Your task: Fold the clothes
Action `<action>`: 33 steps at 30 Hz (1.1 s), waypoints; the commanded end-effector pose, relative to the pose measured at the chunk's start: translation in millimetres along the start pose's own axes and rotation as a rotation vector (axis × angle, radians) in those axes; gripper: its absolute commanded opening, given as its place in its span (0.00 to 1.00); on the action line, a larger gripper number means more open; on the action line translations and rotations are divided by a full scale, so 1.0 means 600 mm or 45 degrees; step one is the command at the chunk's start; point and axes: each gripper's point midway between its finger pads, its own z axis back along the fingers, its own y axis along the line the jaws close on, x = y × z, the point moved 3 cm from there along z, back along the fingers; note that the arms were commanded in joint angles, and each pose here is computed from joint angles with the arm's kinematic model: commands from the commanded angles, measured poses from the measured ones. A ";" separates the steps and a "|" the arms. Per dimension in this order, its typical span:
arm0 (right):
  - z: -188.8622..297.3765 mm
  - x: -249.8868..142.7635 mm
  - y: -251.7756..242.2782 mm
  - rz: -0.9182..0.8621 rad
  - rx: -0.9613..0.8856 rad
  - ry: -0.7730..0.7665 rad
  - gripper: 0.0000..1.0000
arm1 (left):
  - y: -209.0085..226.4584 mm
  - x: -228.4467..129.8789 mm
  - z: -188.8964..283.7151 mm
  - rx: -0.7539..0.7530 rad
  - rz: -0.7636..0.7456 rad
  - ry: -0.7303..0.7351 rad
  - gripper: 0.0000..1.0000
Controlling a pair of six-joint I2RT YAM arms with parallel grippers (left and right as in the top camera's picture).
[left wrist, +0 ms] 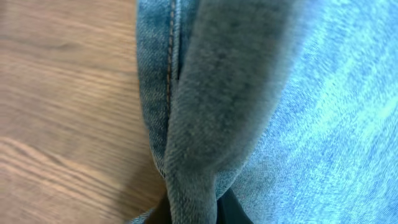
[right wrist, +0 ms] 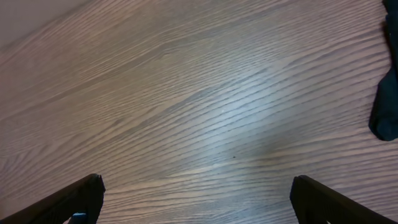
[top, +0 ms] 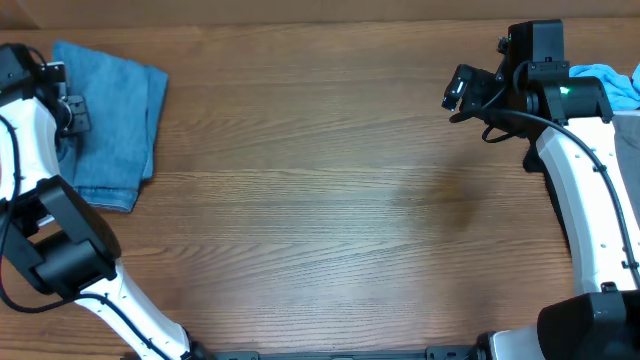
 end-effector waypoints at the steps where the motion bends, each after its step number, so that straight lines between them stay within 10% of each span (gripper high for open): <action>1: 0.001 0.001 -0.002 0.006 -0.002 -0.004 1.00 | 0.067 0.013 0.025 0.106 0.099 -0.086 0.12; 3: 0.001 0.001 -0.002 0.006 -0.002 -0.004 1.00 | 0.082 0.017 0.026 0.122 0.132 -0.113 0.25; 6: 0.001 0.001 -0.002 0.006 -0.002 -0.004 1.00 | 0.100 0.028 0.028 0.149 0.181 -0.166 1.00; 15: 0.001 0.001 -0.002 0.006 -0.002 -0.004 1.00 | 0.095 0.047 0.058 0.133 0.324 -0.217 1.00; 17: 0.001 0.001 -0.002 0.006 -0.002 -0.004 1.00 | 0.083 0.042 0.062 0.082 0.381 -0.196 0.85; 18: 0.001 0.001 -0.002 0.006 -0.002 -0.004 1.00 | 0.069 0.039 0.061 0.007 0.390 -0.183 0.40; 21: 0.001 0.001 -0.002 0.006 -0.002 -0.004 1.00 | -0.005 0.021 0.060 -0.370 0.391 -0.097 0.08; 33: 0.001 0.001 -0.002 0.006 -0.002 -0.004 1.00 | -0.069 -0.091 -0.024 -0.517 0.477 0.253 0.09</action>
